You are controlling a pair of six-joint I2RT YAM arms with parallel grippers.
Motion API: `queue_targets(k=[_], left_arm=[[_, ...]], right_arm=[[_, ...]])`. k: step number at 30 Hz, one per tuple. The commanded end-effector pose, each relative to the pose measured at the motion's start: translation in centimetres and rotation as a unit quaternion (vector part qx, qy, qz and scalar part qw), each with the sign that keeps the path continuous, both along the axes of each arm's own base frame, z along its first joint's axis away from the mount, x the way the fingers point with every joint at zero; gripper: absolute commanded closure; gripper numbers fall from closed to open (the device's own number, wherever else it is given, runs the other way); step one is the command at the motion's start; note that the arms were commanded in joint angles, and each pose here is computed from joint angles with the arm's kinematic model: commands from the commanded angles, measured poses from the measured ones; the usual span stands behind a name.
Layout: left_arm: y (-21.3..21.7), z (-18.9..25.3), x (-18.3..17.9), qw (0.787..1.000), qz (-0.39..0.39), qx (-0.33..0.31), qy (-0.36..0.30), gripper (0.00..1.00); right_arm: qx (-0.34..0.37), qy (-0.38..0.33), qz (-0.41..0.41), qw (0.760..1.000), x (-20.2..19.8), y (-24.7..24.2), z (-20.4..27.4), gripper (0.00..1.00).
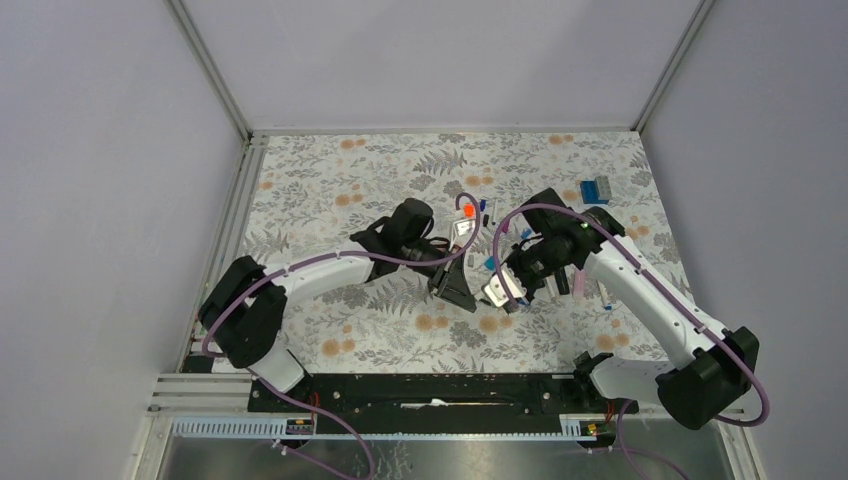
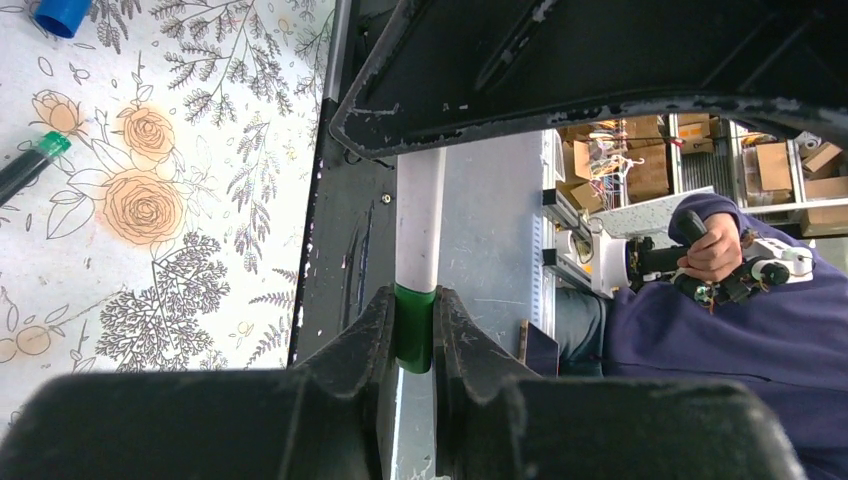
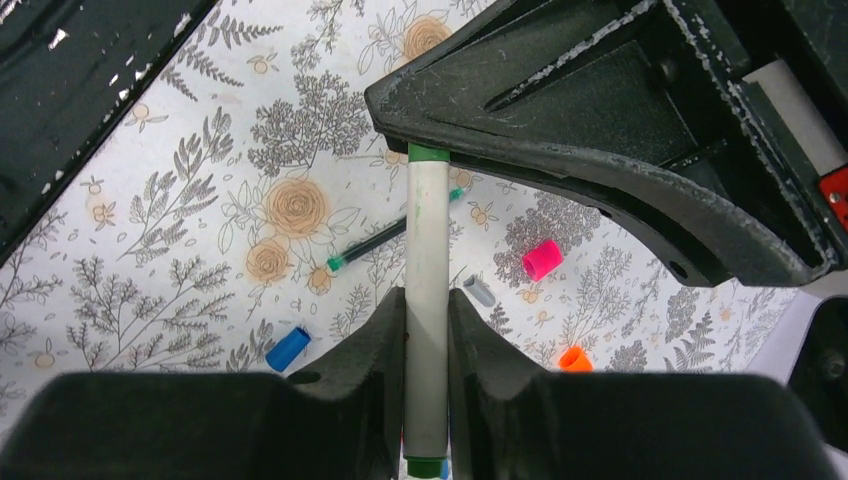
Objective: Open the pen caps
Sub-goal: Open the pen cap from the pen.
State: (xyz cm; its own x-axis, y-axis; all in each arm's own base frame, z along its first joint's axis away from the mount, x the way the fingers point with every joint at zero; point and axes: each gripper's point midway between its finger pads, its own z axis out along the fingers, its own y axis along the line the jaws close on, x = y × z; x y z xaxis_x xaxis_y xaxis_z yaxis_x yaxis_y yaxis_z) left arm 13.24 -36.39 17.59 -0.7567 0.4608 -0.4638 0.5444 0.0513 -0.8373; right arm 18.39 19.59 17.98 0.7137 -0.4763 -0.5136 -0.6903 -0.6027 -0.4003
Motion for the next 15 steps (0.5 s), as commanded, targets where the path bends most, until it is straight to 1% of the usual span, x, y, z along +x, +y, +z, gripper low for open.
queue_targets(k=[1, 8, 15], left_arm=[[4.9, -3.2, -5.1, 0.986, -0.031, 0.1, 0.132, 1.0], [6.1, -3.5, -6.4, 0.982, -0.046, 0.112, 0.148, 1.0], [7.4, -3.0, -8.0, 0.978, -0.059, 0.111, 0.168, 1.0]], right_arm=[[-0.065, -0.057, -0.093, 0.992, 3.1, -4.8, 0.5, 1.0], [-0.063, -0.053, -0.096, 0.992, 3.5, -4.7, 0.0, 1.0], [-0.061, -0.055, -0.111, 0.99, 4.3, -5.0, -0.2, 1.0]])
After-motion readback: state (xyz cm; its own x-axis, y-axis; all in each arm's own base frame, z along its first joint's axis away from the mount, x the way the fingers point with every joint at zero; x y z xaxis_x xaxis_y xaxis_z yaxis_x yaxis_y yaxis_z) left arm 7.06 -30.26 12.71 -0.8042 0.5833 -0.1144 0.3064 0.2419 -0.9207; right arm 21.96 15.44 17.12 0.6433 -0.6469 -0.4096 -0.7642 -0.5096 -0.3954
